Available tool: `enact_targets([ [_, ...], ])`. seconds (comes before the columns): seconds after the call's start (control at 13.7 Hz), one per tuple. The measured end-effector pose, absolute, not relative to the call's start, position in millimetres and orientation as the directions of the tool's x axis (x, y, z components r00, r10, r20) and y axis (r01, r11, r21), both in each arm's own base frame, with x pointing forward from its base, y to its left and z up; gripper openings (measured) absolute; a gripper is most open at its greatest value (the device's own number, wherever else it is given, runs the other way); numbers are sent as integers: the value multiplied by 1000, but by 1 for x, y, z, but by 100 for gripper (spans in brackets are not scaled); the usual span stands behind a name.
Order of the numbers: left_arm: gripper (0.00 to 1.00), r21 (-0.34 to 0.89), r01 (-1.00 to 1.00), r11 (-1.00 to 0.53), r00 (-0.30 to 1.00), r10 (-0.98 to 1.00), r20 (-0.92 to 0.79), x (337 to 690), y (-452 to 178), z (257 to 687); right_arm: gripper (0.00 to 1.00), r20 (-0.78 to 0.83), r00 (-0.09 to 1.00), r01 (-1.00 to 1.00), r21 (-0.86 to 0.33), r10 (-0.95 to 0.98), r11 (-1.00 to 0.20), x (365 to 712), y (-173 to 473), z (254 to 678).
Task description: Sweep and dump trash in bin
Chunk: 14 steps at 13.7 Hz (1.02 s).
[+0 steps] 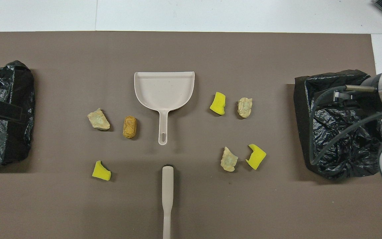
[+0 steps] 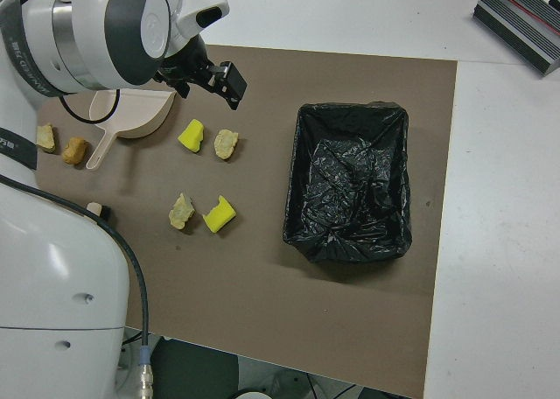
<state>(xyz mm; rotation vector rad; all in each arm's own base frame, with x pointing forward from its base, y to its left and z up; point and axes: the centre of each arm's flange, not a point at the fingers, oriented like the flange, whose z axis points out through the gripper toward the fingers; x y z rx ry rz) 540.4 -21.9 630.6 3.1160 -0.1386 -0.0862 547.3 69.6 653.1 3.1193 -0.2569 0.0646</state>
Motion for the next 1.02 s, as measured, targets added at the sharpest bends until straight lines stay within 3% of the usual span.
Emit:
enact_targets([
  [0.51, 100, 28, -111, -993, 992, -113, -54, 540, -28, 631, 100, 41, 973, -226, 6, -225, -974, 551, 34, 653],
  [1.02, 100, 225, -245, -943, 959, -271, -89, 537, -51, 601, 100, 41, 973, -227, 5, -227, -974, 551, 33, 653],
])
